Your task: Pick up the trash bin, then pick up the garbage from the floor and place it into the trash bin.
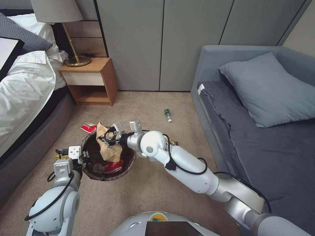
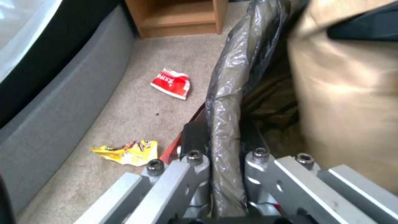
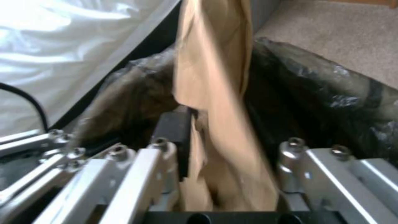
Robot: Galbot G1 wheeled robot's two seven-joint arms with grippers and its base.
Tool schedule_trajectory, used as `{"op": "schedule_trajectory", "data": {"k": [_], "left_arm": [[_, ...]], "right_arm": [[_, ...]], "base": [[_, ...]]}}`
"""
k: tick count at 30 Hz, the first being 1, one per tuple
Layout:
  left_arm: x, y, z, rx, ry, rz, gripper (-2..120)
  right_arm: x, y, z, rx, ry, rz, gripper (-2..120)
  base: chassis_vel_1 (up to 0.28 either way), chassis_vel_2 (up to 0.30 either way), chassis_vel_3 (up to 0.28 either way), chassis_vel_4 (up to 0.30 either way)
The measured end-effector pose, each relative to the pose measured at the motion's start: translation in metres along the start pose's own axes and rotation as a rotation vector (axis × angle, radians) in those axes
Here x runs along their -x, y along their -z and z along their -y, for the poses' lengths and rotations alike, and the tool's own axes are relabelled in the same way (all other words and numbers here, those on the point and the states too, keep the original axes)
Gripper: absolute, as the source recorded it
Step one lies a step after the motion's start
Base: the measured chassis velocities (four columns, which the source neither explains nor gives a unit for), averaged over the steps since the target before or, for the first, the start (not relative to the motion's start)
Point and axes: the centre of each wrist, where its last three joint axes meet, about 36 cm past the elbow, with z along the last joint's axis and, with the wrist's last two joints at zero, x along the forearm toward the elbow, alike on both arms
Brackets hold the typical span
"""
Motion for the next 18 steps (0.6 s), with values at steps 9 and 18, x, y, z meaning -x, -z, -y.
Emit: {"op": "schedule_trajectory", "data": {"k": [9,18], "left_arm": [[-0.0002,0.0000,-0.0010,-0.001,0.000,0.000,4],[0.0007,-0.0003,-0.0006,-0.004,0.000,-0.001,4]], "right_arm": [[0.0027,-0.0009,0.0014,0.005,-0.014,0.008,64],[-0.0001,-0.0018,0.0027,0.013,-0.023,0.021,95]], "base": [[0.000,0.000,0.000,0.000],[0.000,0.000,0.000,0.000]]}}
